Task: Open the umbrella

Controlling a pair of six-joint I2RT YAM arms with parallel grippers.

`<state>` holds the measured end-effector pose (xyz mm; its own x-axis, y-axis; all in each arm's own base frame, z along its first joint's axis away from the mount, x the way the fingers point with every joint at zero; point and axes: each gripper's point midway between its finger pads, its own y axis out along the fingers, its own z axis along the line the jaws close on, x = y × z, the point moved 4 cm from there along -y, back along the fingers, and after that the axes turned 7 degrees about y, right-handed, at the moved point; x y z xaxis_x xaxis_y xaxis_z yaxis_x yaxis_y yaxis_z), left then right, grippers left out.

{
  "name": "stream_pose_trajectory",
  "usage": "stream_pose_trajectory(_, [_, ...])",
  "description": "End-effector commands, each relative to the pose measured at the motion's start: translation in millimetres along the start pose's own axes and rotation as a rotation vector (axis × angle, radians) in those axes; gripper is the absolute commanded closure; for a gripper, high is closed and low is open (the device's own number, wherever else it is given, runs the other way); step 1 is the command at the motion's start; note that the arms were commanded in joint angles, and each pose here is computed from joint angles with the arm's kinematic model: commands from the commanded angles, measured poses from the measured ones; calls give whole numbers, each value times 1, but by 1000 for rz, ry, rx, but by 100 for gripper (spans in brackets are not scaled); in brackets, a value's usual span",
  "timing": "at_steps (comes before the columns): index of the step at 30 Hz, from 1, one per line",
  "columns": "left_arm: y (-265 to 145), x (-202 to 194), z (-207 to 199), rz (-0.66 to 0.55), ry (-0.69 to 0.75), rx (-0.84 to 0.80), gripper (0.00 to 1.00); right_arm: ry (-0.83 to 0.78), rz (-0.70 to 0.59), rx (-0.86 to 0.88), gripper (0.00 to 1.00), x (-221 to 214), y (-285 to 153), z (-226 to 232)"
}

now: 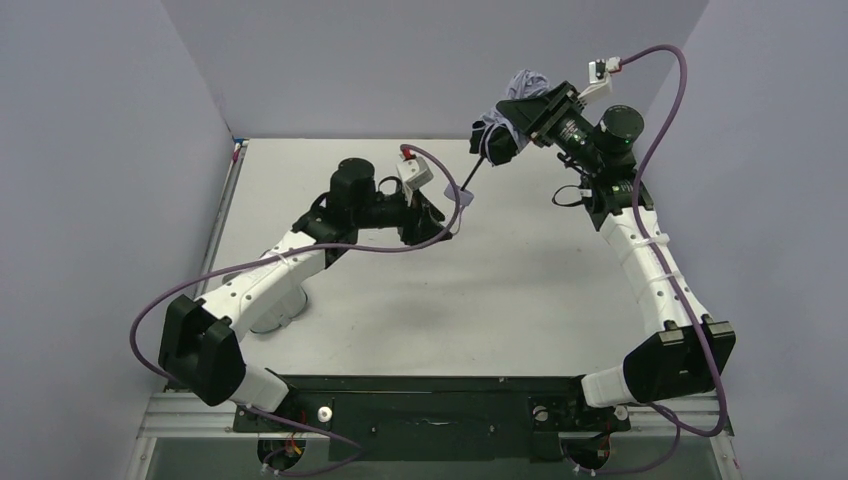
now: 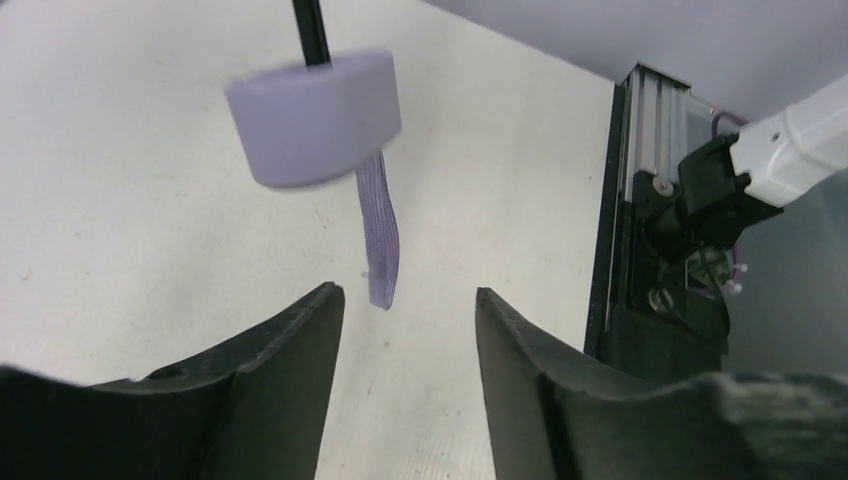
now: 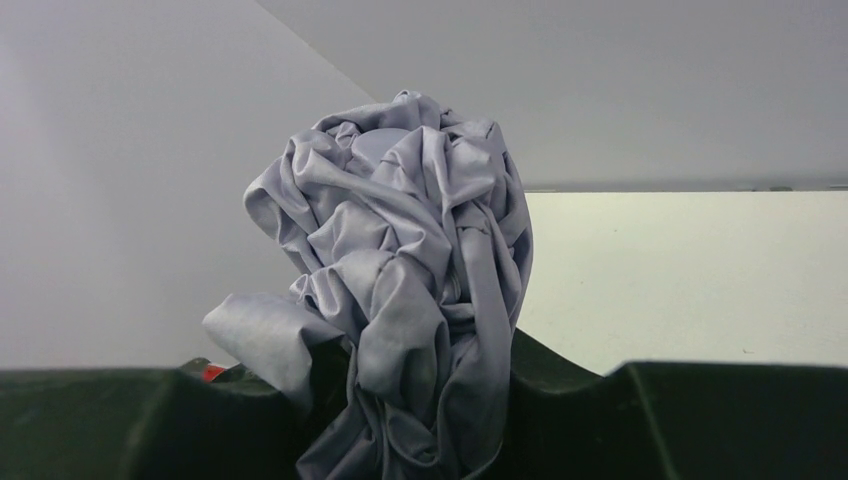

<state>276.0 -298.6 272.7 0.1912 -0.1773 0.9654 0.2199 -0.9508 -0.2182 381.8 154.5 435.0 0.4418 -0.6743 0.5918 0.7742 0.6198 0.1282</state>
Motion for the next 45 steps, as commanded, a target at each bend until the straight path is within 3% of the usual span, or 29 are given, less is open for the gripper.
stream_pose_trajectory(1, [-27, 71, -1, -105, 196, 24, 42, -107, -25, 182, 100, 11, -6, 45])
stream_pose_trajectory(2, [-30, 82, -5, -122, 219, -1, 34, -86, 10, 206, 100, 3, -7, 44])
stream_pose_trajectory(4, [-38, 90, -6, -129, 225, -33, 28, -90, 46, 269, 100, -4, -9, 51])
stream_pose_trajectory(8, [-44, 98, -13, -139, 178, -105, 23, -116, 118, 322, 100, -17, -7, 60])
stream_pose_trajectory(12, [-37, 107, -5, -155, 68, 3, 23, -205, 67, 92, 100, -14, -2, 38])
stream_pose_trajectory(13, [-37, 108, 4, -154, 68, 94, 23, -218, 42, -3, 100, -13, -3, 24])
stream_pose_trajectory(17, [-31, 112, 16, -129, 207, 358, 21, -173, -15, -220, 100, -15, -10, -3])
stream_pose_trajectory(21, [-16, 109, 14, -89, 261, 436, 20, -114, -42, -337, 100, -22, -13, -17])
stream_pose_trajectory(28, [24, 91, 10, -19, 363, 458, 28, 86, -117, -415, 100, -34, -12, -27])
stream_pose_trajectory(35, [50, 70, 20, 99, 332, 510, 35, 65, -117, -431, 100, -39, -17, -23])
stream_pose_trajectory(45, [56, 27, 23, 243, 342, 514, 61, 35, -186, -474, 100, -21, -27, -20])
